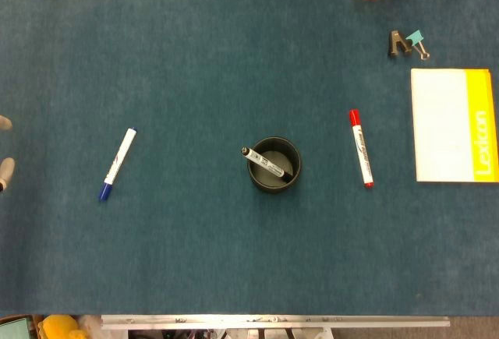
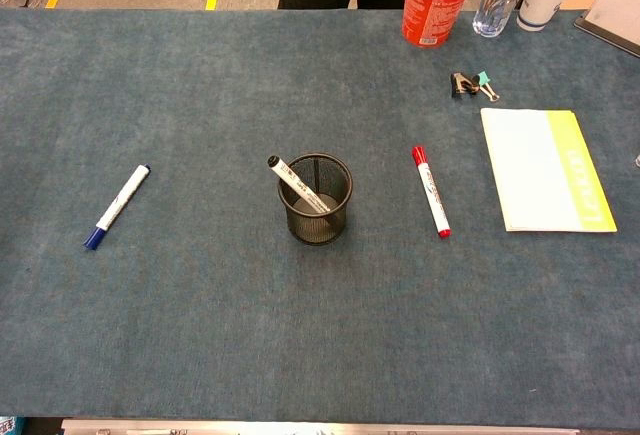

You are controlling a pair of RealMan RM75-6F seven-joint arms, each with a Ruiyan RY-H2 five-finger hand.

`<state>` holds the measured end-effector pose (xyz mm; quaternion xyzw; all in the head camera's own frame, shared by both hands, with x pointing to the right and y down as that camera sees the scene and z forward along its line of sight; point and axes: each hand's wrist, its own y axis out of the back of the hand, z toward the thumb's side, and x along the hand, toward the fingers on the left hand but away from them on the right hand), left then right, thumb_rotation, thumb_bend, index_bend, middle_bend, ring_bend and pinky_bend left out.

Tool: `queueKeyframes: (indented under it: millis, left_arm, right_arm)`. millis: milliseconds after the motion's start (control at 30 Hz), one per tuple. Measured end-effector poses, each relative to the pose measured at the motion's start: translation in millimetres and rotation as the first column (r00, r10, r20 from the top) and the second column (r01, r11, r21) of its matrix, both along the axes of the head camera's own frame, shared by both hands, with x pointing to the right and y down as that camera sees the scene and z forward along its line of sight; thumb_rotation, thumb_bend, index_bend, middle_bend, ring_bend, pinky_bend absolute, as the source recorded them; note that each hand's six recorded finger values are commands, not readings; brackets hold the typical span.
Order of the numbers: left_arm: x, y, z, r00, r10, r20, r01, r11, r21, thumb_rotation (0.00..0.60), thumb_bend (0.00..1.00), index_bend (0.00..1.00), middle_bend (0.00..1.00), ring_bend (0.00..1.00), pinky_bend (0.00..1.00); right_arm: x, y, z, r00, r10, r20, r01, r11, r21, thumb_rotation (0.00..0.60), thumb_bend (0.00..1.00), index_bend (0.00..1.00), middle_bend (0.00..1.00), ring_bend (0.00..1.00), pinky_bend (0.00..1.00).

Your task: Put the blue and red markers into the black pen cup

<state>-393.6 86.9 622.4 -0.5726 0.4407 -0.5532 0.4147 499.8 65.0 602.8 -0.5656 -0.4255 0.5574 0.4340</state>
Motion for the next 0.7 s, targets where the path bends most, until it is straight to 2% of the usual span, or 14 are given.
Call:
queueKeyframes:
  millis: [533,700]
  left_arm:
    - [7.0,4.1,-2.3,1.0,0.019,-0.008,-0.019,1.0,-0.011,0.6,0.27,0.35,0.28,0.22,0.23]
    - [10.8,2.2,-4.6,0.999,0.035,-0.022,-0.035,0.999,-0.002,0.6,0.27,0.35,0.28,0.22,0.23]
  right_arm:
    - [-2.6,-1.7,0.6,0.999,-0.023,0.033,0.024,1.0,-0.014,0.6,0.14,0.46,0.37,0.29,0.26]
    - [-10.6,-5.6,1.5,0.997,-0.059,0.054,0.061,0.998,-0.025,0.6,0.14,0.46,0.37,0.29,0.26]
